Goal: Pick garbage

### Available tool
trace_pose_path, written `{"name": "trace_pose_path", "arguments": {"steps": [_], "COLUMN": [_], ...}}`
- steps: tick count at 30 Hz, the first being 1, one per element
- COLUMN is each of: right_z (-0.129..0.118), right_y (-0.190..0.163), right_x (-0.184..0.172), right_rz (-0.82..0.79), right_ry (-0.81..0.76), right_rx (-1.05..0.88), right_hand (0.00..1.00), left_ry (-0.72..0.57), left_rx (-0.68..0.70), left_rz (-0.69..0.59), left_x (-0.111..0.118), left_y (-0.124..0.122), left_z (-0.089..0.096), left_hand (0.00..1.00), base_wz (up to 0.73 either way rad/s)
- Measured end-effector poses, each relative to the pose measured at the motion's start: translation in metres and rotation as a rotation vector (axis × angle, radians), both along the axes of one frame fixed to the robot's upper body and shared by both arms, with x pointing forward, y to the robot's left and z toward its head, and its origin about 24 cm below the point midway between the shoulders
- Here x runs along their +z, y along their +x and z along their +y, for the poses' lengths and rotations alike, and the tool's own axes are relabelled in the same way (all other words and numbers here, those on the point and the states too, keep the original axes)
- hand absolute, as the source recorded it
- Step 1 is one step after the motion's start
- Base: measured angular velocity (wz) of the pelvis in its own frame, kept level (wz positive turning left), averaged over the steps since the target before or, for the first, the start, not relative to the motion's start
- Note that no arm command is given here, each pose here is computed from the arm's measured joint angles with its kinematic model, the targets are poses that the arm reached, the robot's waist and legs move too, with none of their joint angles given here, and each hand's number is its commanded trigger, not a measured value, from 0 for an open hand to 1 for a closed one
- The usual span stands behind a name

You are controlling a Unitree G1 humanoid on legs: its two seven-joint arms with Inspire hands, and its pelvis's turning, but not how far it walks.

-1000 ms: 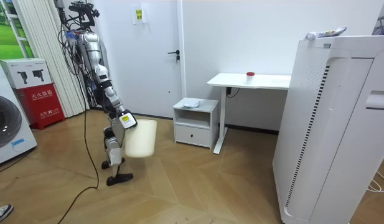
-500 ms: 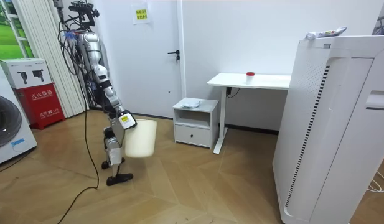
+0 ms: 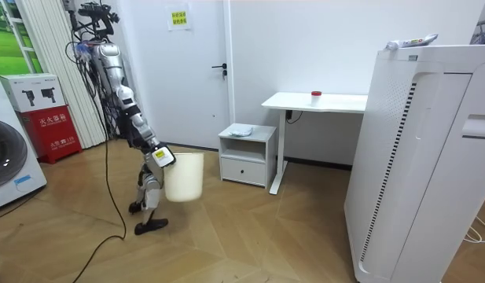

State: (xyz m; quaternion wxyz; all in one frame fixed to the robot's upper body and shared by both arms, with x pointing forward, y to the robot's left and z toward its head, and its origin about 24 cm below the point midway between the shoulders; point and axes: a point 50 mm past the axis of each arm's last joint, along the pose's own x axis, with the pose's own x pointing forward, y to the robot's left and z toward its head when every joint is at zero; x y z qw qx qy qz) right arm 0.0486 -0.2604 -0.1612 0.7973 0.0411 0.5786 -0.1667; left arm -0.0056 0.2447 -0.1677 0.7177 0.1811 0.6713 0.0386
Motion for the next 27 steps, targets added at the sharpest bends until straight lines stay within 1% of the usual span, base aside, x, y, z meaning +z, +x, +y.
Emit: {"name": "trace_pose_path", "arguments": {"steps": [1, 3, 6, 10, 15, 17, 18, 19, 21, 22, 24, 27], "right_z": [-0.002, -0.005, -0.004, -0.004, -0.005, -0.005, -0.006, -0.005, -0.003, -0.003, 0.001, 0.009], "right_y": [-0.005, -0.007, -0.012, -0.014, -0.012, -0.008, -0.002, 0.001, 0.016, 0.019, 0.034, 0.048], "right_x": [0.000, 0.000, 0.000, 0.001, 0.001, 0.002, 0.003, 0.004, 0.005, 0.006, 0.009, 0.011], "right_rz": [0.018, 0.034, 0.050, 0.047, 0.049, 0.034, 0.016, 0.006, -0.042, -0.054, -0.108, -0.165], "right_ry": [-0.006, -0.014, -0.018, -0.029, -0.057, -0.075, -0.086, -0.089, -0.091, -0.088, -0.081, -0.068], "right_rx": [-0.015, -0.018, 0.005, 0.012, 0.019, 0.014, 0.016, 0.019, 0.035, 0.043, 0.069, 0.107], "right_hand": [1.00, 1.00, 1.00, 1.00, 1.00, 1.00, 1.00, 1.00, 1.00, 1.00, 1.00, 1.00], "left_ry": [-0.007, -0.011, 0.007, 0.001, -0.005, 0.006, 0.024, 0.035, 0.082, 0.094, 0.115, 0.103], "left_rx": [-0.020, -0.013, 0.040, 0.033, 0.003, -0.002, -0.001, -0.007, -0.025, -0.030, -0.046, 0.006], "left_rz": [0.000, 0.010, 0.026, -0.010, -0.138, -0.171, -0.203, -0.213, -0.262, -0.273, -0.355, -0.453], "left_x": [0.000, 0.000, 0.001, 0.001, 0.002, 0.003, 0.005, 0.005, 0.009, 0.010, 0.014, 0.020], "left_y": [0.001, -0.004, -0.016, -0.011, 0.025, 0.034, 0.044, 0.047, 0.061, 0.063, 0.080, 0.097], "left_z": [-0.002, -0.003, 0.003, 0.001, 0.001, 0.003, 0.004, 0.005, 0.009, 0.009, 0.007, 0.005], "left_hand": [0.00, 0.00, 0.00, 0.00, 0.00, 0.00, 0.00, 0.00, 0.00, 0.00, 0.00, 0.00], "base_wz": [0.16, -0.35, -0.64, -0.53, -0.18, -0.05, -0.03, -0.09, -0.09, -0.07, -0.05, 0.00]}}
